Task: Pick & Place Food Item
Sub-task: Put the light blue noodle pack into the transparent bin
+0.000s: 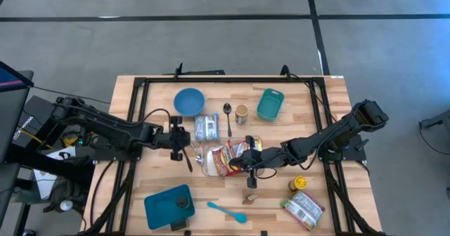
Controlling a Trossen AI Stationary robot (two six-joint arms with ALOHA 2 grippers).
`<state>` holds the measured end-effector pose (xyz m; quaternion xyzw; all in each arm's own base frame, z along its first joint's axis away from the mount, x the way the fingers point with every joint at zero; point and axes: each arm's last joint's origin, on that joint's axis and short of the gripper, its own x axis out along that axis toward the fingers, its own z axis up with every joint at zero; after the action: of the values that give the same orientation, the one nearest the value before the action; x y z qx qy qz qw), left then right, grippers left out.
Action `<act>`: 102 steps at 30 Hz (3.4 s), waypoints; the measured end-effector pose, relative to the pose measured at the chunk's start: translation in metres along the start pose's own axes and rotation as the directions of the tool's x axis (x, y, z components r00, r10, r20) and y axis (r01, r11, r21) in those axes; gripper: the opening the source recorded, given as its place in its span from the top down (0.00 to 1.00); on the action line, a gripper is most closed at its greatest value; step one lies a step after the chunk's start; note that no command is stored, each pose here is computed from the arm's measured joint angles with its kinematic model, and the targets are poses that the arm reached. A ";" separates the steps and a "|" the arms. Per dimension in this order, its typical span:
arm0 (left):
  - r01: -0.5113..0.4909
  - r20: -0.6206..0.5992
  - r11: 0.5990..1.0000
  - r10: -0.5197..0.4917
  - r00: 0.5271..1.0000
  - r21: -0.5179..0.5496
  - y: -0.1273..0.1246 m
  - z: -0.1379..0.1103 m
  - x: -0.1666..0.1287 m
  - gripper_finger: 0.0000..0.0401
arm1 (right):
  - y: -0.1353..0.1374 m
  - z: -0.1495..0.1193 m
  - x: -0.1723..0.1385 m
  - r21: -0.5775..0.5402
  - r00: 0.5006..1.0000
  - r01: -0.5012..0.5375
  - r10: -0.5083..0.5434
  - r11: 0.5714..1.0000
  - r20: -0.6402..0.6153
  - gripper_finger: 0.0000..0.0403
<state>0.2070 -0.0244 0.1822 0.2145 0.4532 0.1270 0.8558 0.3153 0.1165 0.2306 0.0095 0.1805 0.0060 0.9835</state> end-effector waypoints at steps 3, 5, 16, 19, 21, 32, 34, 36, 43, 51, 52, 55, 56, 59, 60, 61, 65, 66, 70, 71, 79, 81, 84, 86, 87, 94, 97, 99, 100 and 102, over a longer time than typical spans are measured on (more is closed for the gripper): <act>-0.013 0.051 1.000 0.013 0.999 0.005 0.001 0.002 0.004 0.65 | 0.000 0.000 0.000 0.001 1.000 0.000 0.000 1.000 0.003 1.00; 0.007 0.095 1.000 -0.007 0.995 0.003 0.000 0.001 0.007 0.61 | 0.000 0.000 0.000 0.002 1.000 -0.001 0.001 1.000 0.003 1.00; 0.015 0.079 1.000 -0.015 0.997 0.001 0.000 -0.015 0.019 0.50 | -0.002 0.001 0.001 0.003 1.000 0.005 -0.005 1.000 0.003 1.00; 0.009 0.103 1.000 -0.008 0.995 -0.016 -0.001 -0.018 0.022 0.49 | -0.002 0.001 0.001 0.003 1.000 0.005 -0.005 1.000 0.003 1.00; 0.007 0.119 1.000 -0.004 0.993 -0.025 -0.003 -0.020 0.023 0.48 | -0.002 0.001 0.001 0.003 1.000 0.006 -0.006 1.000 0.003 1.00; 0.003 0.142 0.999 0.002 0.990 -0.032 -0.005 -0.026 0.027 0.49 | -0.003 0.001 0.001 0.004 1.000 0.008 -0.008 1.000 0.004 1.00; -0.002 0.151 1.000 0.004 0.989 -0.009 -0.006 -0.025 0.028 0.49 | -0.004 0.001 0.001 0.006 1.000 0.011 -0.011 1.000 0.004 1.00; 0.001 0.142 1.000 -0.003 0.990 0.010 -0.008 -0.025 0.031 0.49 | -0.004 0.001 0.001 0.006 1.000 0.013 -0.013 1.000 0.004 1.00; 0.017 0.108 0.999 -0.021 0.994 0.037 -0.020 -0.025 0.052 0.50 | -0.006 0.001 0.002 0.008 1.000 0.017 -0.017 1.000 0.004 1.00; 0.010 0.089 0.996 -0.018 0.996 0.092 -0.026 -0.027 0.065 0.52 | -0.006 0.001 0.002 0.008 1.000 0.017 -0.017 1.000 0.004 1.00; 0.010 0.087 0.996 -0.018 0.996 0.092 -0.026 -0.027 0.066 0.52 | -0.006 0.001 0.002 0.008 1.000 0.017 -0.017 1.000 0.004 1.00; 0.006 0.090 0.996 -0.014 0.996 0.090 -0.026 -0.027 0.067 0.54 | -0.006 0.001 0.002 0.006 1.000 0.017 -0.017 1.000 0.004 1.00; 0.003 0.096 0.996 -0.012 0.995 0.087 -0.026 -0.026 0.067 0.55 | -0.006 0.001 0.002 0.003 1.000 0.017 -0.017 1.000 0.004 1.00; -0.007 0.120 0.997 -0.002 0.993 0.073 -0.025 -0.024 0.067 0.58 | -0.006 0.001 0.002 0.001 1.000 0.017 -0.017 1.000 0.004 1.00; -0.011 0.118 0.997 0.002 0.993 0.072 -0.025 -0.024 0.067 0.59 | -0.006 0.001 0.002 0.001 1.000 0.017 -0.017 1.000 0.004 1.00; -0.012 0.116 0.997 0.003 0.993 0.073 -0.025 -0.024 0.067 0.60 | -0.006 0.001 0.002 0.001 1.000 0.017 -0.017 1.000 0.004 1.00; -0.012 0.116 0.997 0.004 0.993 0.073 -0.025 -0.024 0.067 0.65 | -0.006 0.001 0.002 0.000 1.000 0.017 -0.017 1.000 0.004 1.00; -0.012 0.116 0.997 0.004 0.993 0.072 -0.025 -0.024 0.067 0.67 | -0.006 0.001 0.002 0.000 1.000 0.017 -0.017 1.000 0.004 1.00; -0.012 0.116 0.998 0.004 0.993 0.070 -0.025 -0.024 0.067 0.71 | -0.006 0.001 0.002 0.000 1.000 0.017 -0.017 1.000 0.004 1.00; -0.012 0.116 0.998 0.004 0.993 0.067 -0.025 -0.024 0.067 0.72 | -0.006 0.001 0.002 0.000 1.000 0.017 -0.017 1.000 0.004 1.00; -0.011 0.116 0.998 0.004 0.993 0.062 -0.025 -0.024 0.067 0.78 | -0.006 0.001 0.002 0.001 1.000 0.018 -0.018 1.000 0.004 1.00; -0.011 0.116 0.998 0.004 0.993 0.062 -0.025 -0.024 0.067 0.79 | -0.006 0.001 0.002 0.001 1.000 0.017 -0.017 1.000 0.004 1.00; -0.011 0.116 0.998 0.004 0.993 0.062 -0.025 -0.024 0.067 0.83 | -0.006 0.001 0.002 0.001 1.000 0.017 -0.017 1.000 0.004 1.00; -0.010 0.116 0.998 0.003 0.993 0.062 -0.025 -0.024 0.067 0.86 | -0.006 0.001 0.002 0.001 1.000 0.017 -0.017 1.000 0.004 1.00; -0.006 0.117 0.998 -0.001 0.993 0.062 -0.025 -0.024 0.067 0.88 | -0.006 0.001 0.002 0.001 1.000 0.017 -0.017 1.000 0.004 1.00; 0.006 0.119 1.000 -0.007 0.993 0.014 -0.026 -0.024 0.067 0.99 | -0.006 0.001 0.002 0.000 1.000 0.017 -0.017 1.000 0.004 1.00; 0.006 0.119 1.000 -0.007 0.993 0.011 -0.026 -0.024 0.067 0.99 | -0.006 0.001 0.002 0.000 1.000 0.017 -0.017 1.000 0.004 1.00; 0.003 0.118 1.000 -0.004 0.993 0.011 -0.026 -0.024 0.067 0.99 | -0.006 0.001 0.002 0.000 1.000 0.017 -0.017 1.000 0.004 1.00; 0.002 0.119 1.000 -0.003 0.993 0.010 -0.025 -0.024 0.067 0.99 | -0.006 0.001 0.002 0.000 1.000 0.017 -0.017 1.000 0.004 1.00; 0.000 0.125 1.000 -0.001 0.992 0.006 -0.025 -0.023 0.066 1.00 | -0.006 0.001 0.002 0.001 1.000 0.017 -0.017 1.000 0.004 1.00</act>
<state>0.2249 -0.0131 0.1115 0.2247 0.3991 0.1117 0.8819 0.3175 0.1108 0.2310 0.0083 0.1785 -0.0022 0.9839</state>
